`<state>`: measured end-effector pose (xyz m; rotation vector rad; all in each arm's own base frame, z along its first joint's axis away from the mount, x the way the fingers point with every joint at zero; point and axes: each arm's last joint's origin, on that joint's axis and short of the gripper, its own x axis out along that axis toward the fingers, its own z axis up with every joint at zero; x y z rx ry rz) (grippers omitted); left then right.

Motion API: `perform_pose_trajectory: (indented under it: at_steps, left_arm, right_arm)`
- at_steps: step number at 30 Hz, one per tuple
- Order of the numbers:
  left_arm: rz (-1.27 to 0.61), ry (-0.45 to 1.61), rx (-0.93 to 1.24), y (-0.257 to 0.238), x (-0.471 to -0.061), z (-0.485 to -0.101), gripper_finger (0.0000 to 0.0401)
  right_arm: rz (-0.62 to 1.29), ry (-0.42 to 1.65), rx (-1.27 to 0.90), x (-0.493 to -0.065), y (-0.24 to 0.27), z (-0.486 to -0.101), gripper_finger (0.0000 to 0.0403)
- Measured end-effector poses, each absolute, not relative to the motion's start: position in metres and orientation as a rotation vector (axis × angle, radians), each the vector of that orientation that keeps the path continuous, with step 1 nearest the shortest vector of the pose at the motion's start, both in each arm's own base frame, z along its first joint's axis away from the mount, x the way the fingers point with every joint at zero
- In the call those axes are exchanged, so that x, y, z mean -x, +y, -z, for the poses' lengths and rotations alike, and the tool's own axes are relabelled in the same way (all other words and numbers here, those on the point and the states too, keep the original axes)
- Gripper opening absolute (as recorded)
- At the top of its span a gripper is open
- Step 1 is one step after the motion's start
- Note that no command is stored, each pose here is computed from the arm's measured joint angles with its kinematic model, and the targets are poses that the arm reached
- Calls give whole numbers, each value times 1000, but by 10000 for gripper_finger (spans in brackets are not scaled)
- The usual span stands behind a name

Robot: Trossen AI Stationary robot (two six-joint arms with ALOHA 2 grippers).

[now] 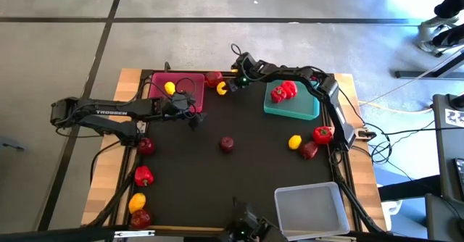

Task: Sort produce into baskets
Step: Put the lemon into the pink bin

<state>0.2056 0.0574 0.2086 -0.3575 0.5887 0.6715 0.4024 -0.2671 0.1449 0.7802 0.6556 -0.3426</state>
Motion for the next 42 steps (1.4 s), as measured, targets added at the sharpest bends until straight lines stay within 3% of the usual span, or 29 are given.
perform_pose_trajectory:
  at_steps: [8, 18, 27, 34, 42]
  left_arm:
    - [-671, 581, 360, 57, -206, -209, 384]
    - [-653, 427, 393, 60, -217, -220, 384]
    - [-699, 495, 393, 81, -260, -220, 384]
    - [-731, 580, 362, 108, -295, -216, 384]
    - [-688, 677, 317, 161, -322, -225, 384]
  right_arm:
    - [279, 735, -729, -397, -262, -145, 111]
    - [231, 750, -462, -381, -215, -226, 111]
    - [287, 647, -279, -313, -155, -273, 111]
    - [316, 501, -233, -253, -125, -272, 111]
    - [302, 442, -190, -220, -107, -267, 111]
